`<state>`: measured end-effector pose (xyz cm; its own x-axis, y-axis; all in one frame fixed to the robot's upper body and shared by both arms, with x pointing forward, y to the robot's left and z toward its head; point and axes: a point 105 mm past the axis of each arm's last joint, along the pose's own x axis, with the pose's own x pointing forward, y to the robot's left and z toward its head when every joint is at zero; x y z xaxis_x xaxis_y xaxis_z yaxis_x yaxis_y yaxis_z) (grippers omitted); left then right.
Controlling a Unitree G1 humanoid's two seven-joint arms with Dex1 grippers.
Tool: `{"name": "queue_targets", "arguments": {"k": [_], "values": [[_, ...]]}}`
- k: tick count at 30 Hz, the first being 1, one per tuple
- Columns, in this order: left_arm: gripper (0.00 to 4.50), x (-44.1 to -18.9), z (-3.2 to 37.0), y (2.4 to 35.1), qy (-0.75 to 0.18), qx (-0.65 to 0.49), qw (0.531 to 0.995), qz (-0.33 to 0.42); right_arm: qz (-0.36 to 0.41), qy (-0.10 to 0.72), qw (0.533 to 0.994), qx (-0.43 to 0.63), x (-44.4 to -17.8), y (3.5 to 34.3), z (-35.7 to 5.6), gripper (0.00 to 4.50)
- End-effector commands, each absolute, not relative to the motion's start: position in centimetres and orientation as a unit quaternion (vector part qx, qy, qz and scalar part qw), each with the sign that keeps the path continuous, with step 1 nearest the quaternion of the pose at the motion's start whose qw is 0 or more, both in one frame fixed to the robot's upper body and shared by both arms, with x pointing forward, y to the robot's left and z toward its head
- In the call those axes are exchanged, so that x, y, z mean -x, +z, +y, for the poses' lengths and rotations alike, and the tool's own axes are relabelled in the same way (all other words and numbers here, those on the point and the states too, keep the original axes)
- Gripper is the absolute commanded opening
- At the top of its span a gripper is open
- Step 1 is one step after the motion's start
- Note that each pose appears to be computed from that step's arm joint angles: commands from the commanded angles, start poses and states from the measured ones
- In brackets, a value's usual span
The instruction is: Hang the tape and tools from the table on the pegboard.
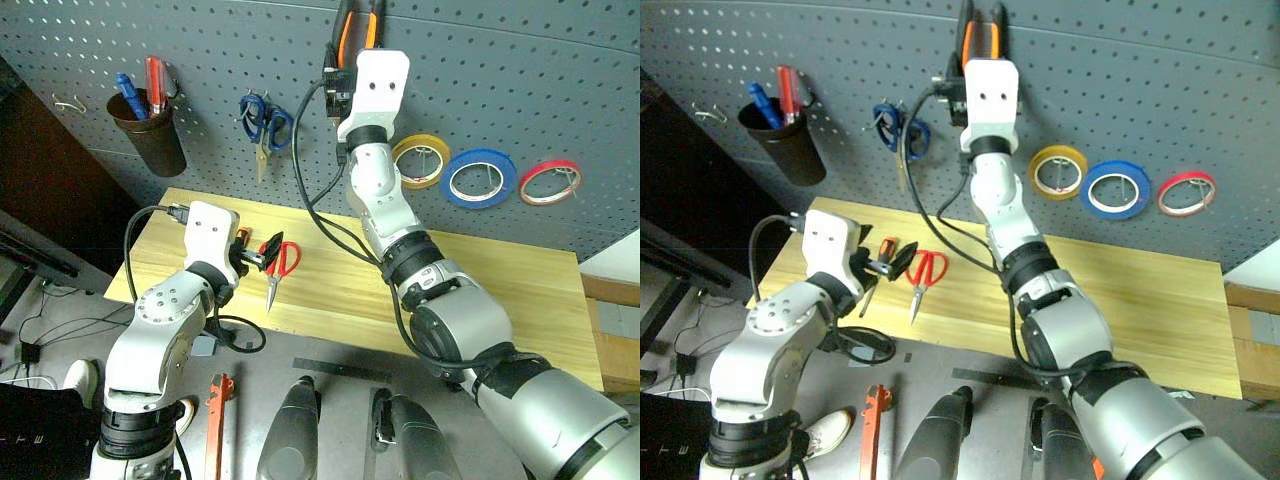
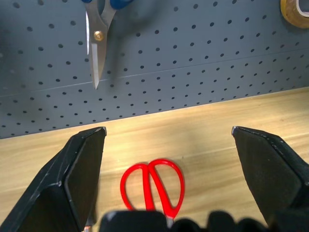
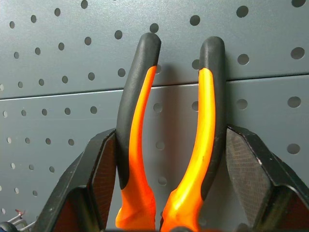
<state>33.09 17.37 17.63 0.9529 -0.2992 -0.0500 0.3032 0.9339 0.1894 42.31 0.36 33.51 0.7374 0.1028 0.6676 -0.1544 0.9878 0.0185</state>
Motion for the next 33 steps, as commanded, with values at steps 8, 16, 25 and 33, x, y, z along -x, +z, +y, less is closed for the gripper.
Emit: {"name": "queue_targets", "arguments": {"k": [8, 16, 25, 33], "values": [[4.50, -32.8, 17.6, 18.7, -0.153, -0.106, 0.982, -0.013, -0.403, 0.021, 0.914, -0.044, -42.3, 38.5, -2.6, 2.80], [4.50, -32.7, 17.5, 18.7, -0.151, -0.105, 0.983, -0.016, -0.418, 0.015, 0.907, -0.056, -41.6, 39.0, -2.5, 2.80], [4.50, -32.3, 17.5, 18.7, -0.154, -0.108, 0.982, -0.013, -0.389, 0.009, 0.921, -0.010, -42.3, 34.0, -1.0, 2.80], [4.50, -32.2, 17.7, 18.7, -0.150, -0.107, 0.983, -0.011, -0.346, 0.016, 0.938, 0.020, -43.0, 30.2, -0.9, 2.80]]}}
